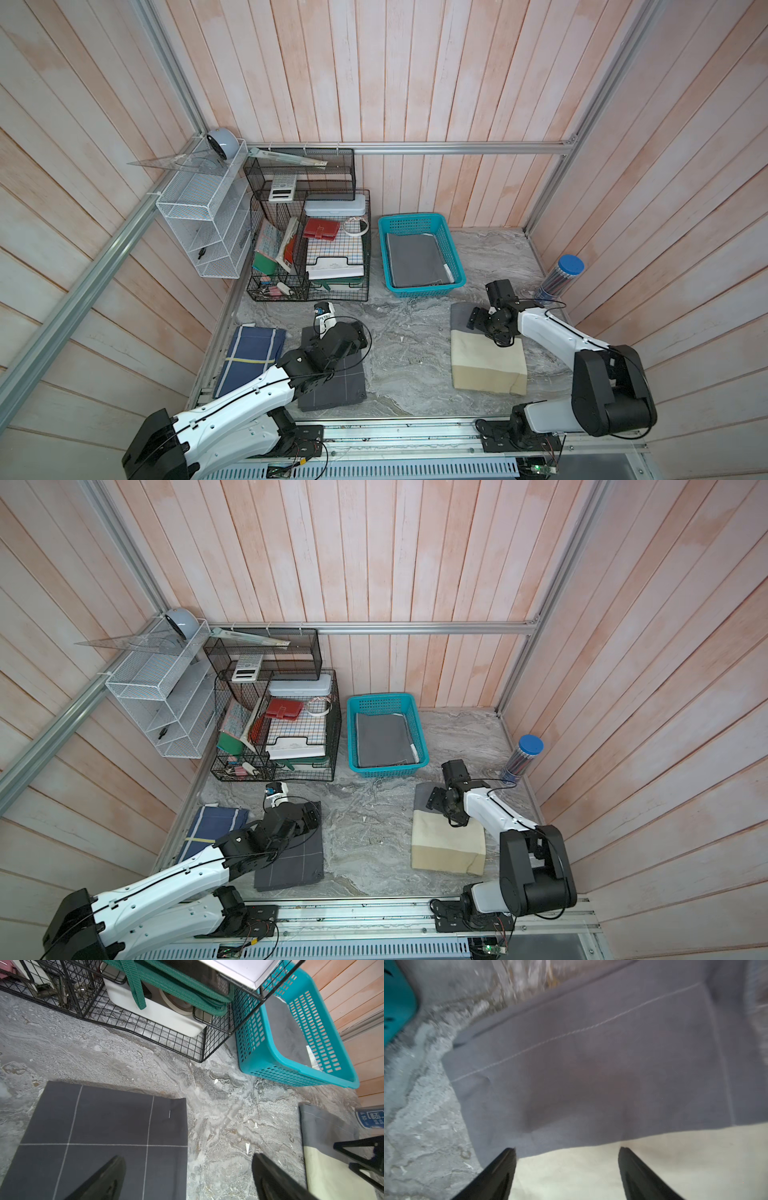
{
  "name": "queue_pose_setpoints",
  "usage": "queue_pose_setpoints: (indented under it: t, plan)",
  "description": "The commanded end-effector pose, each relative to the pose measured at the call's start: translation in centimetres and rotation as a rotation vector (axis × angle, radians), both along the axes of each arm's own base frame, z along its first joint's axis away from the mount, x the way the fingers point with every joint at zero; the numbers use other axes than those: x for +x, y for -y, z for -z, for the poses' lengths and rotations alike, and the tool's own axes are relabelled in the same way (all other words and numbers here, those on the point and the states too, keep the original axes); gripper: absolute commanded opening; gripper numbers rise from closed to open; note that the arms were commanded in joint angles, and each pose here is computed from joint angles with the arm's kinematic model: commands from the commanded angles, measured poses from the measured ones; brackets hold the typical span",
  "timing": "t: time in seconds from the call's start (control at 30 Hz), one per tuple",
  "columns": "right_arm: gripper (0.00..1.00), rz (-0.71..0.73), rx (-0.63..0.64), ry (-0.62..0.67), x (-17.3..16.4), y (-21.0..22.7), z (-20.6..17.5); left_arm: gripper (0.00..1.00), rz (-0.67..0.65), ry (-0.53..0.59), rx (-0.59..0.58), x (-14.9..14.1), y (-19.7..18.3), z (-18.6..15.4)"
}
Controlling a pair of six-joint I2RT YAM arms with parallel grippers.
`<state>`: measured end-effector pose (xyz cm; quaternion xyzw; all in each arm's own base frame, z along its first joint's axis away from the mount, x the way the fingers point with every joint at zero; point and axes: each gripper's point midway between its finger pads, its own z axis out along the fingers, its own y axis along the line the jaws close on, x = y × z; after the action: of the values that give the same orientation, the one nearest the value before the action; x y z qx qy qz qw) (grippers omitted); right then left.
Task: Put the folded pillowcase in the basket
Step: Move the pillowcase to the center of the board.
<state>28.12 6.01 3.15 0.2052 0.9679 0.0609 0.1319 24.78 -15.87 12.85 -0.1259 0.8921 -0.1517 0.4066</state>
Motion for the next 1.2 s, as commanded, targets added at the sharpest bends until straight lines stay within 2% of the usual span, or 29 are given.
queue_pose_setpoints:
  t: [0.0,0.23,0.33,0.53,0.63,0.73,0.87,1.0,1.07,1.17]
  plan:
    - [0.83,-0.09,0.029,-0.043,-1.3,-2.9,1.7,1.0,0.008,-0.021,-0.022,0.0,0.7,0.6]
    - [0.83,-0.204,0.081,-0.076,-3.0,-9.6,3.2,1.0,0.022,-0.066,0.012,0.3,1.4,1.7]
    - [0.83,-0.239,0.121,-0.058,-3.3,-12.6,2.4,1.0,0.034,-0.095,0.013,0.4,2.1,2.5]
    - [0.83,-0.262,0.17,0.007,-3.2,-16.0,-0.3,1.0,0.165,-0.215,0.0,0.3,6.1,5.0]
    - [0.83,-0.258,0.118,0.042,-2.6,-14.7,-1.5,1.0,0.203,-0.242,-0.007,0.1,7.8,5.7]
    - [0.84,-0.201,0.044,0.023,-2.2,-11.0,-1.7,1.0,0.259,-0.257,0.02,-0.2,10.1,5.9]
    - [0.84,-0.136,0.044,-0.003,-2.5,-6.6,-1.0,1.0,0.334,-0.28,0.082,-0.6,13.3,6.2]
    - [0.84,-0.099,0.038,-0.012,-3.6,-3.6,-0.7,1.0,0.413,-0.307,0.069,-1.8,16.9,7.3]
    - [0.84,-0.099,0.042,-0.016,-4.1,-3.3,-0.5,1.0,0.428,-0.32,0.073,-2.0,18.1,7.9]
    - [0.84,-0.135,0.112,-0.043,-5.1,-4.4,0.3,1.0,0.416,-0.36,0.077,-2.0,18.7,9.0]
